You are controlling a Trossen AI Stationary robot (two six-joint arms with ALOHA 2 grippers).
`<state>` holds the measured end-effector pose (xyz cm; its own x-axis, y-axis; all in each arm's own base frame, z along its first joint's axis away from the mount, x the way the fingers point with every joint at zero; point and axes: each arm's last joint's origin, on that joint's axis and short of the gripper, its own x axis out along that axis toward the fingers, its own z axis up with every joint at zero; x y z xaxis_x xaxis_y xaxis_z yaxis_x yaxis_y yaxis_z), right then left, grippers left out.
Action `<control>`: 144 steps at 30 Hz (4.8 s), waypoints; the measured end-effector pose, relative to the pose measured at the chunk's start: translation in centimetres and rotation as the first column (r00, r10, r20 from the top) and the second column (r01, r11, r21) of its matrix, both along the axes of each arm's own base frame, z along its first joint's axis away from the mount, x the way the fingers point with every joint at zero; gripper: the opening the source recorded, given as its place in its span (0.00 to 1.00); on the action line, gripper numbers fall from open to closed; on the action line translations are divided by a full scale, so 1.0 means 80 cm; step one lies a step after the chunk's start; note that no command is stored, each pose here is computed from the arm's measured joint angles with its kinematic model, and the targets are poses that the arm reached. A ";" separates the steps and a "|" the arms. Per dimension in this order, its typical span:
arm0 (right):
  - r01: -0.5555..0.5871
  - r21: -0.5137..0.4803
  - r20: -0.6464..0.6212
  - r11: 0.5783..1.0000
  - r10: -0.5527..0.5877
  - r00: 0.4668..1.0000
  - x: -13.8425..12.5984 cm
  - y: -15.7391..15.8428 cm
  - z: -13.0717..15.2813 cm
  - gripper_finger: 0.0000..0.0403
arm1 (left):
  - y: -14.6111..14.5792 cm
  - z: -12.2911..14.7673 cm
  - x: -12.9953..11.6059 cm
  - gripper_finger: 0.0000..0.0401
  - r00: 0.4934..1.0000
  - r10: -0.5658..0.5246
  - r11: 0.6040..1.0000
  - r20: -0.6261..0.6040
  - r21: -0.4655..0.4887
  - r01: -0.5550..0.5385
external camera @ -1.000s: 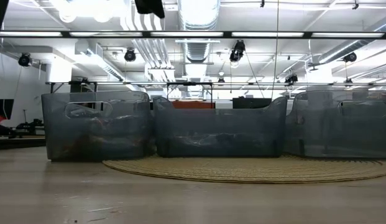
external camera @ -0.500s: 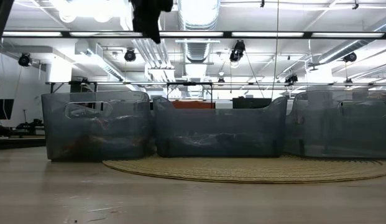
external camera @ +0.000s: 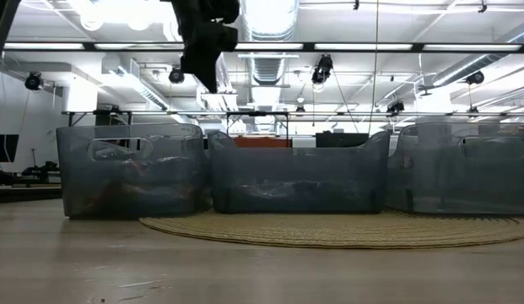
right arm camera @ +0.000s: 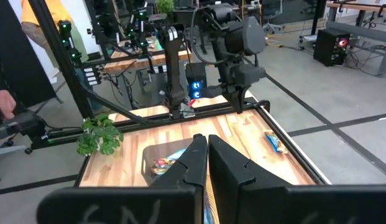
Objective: Pick and place Granola Bars by type
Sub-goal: Put the orange granola bar into the right black bin
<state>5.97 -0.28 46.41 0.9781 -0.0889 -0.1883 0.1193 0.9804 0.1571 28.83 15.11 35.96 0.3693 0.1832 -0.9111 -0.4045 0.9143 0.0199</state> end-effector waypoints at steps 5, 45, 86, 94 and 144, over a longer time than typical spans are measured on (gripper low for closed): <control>0.000 0.000 0.000 1.000 0.000 1.000 0.000 0.000 0.000 0.02 | 0.010 -0.005 -0.004 0.00 1.000 -0.005 1.000 -0.014 0.011 0.005; 0.140 0.033 0.006 0.990 -0.140 0.990 0.000 -0.005 0.000 0.02 | 0.044 -0.001 -0.034 0.00 0.997 0.035 0.999 -0.066 0.021 -0.033; 0.511 0.105 -0.192 0.853 -0.487 0.852 0.085 -0.028 0.071 0.02 | 0.040 -0.001 -0.040 0.00 0.994 -0.014 1.000 -0.112 0.010 0.016; 0.608 0.124 -0.363 0.784 -0.534 0.763 0.113 -0.067 0.044 0.02 | 0.040 -0.001 -0.040 0.00 0.993 -0.018 1.000 -0.113 0.011 0.020; 0.930 0.117 -0.886 0.347 -0.387 0.256 0.146 -0.204 -0.255 0.56 | 0.004 0.076 -0.084 0.00 0.948 -0.051 0.995 0.314 0.099 0.021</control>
<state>17.62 -16.61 26.02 0.1178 -0.2487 -0.9614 0.9839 0.1603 0.0790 22.11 15.39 42.01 0.6430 0.2426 -0.7264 -0.3706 0.9286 -0.0179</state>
